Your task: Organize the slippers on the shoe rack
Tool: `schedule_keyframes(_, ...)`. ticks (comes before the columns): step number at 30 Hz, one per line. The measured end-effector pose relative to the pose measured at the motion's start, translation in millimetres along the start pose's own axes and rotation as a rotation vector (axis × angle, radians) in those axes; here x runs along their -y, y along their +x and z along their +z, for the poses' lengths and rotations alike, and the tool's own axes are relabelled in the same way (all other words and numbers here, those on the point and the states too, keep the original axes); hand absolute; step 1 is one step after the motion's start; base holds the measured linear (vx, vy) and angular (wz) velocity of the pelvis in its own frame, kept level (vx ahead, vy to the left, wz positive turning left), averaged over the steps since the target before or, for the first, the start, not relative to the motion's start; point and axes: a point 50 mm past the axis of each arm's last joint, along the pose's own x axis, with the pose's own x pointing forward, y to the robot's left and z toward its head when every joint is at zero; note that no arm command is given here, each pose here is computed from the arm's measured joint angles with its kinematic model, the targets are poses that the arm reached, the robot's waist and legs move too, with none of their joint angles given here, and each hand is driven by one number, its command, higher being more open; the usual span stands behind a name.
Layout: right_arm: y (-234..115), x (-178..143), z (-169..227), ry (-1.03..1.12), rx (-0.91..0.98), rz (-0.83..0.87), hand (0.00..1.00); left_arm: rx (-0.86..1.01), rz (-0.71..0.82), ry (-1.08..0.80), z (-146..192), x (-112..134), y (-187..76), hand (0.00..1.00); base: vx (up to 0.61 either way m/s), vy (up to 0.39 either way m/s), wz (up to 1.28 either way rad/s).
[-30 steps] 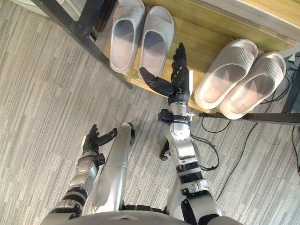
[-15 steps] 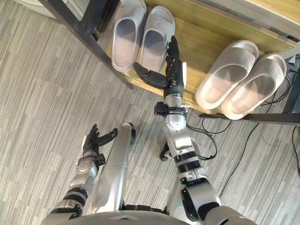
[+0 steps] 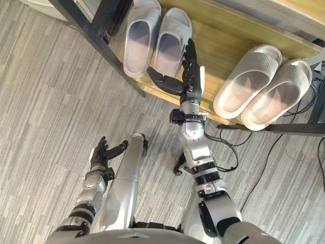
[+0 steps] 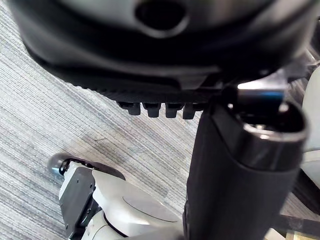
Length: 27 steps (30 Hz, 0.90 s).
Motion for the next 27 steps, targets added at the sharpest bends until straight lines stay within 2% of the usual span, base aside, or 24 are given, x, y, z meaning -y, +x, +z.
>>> schedule_keyframes(4,-35.8,17.6,-23.6,-0.036,-0.101,-0.045,1.0,-0.013,-0.012,-0.003,-3.9,2.7,-2.0,1.0,0.08,0.031,-0.18)
schedule_keyframes(8,-69.9,37.5,-39.9,-0.1,-0.19,-0.096,1.0,-0.087,-0.06,0.066,-31.0,0.9,-16.3,1.0,0.12,0.059,-0.24)
schedule_keyframes(17,-101.4,62.9,-53.1,-0.381,-0.261,-0.009,1.0,-0.274,-0.1,0.268,-77.5,-19.8,-34.8,1.0,0.11,0.065,-0.15)
schedule_keyframes(27,-176.7,100.0,-114.0,-0.512,-0.684,0.068,1.0,-0.406,-0.131,0.335,-113.2,-29.9,-62.5,1.0,0.07,0.04,-0.12)
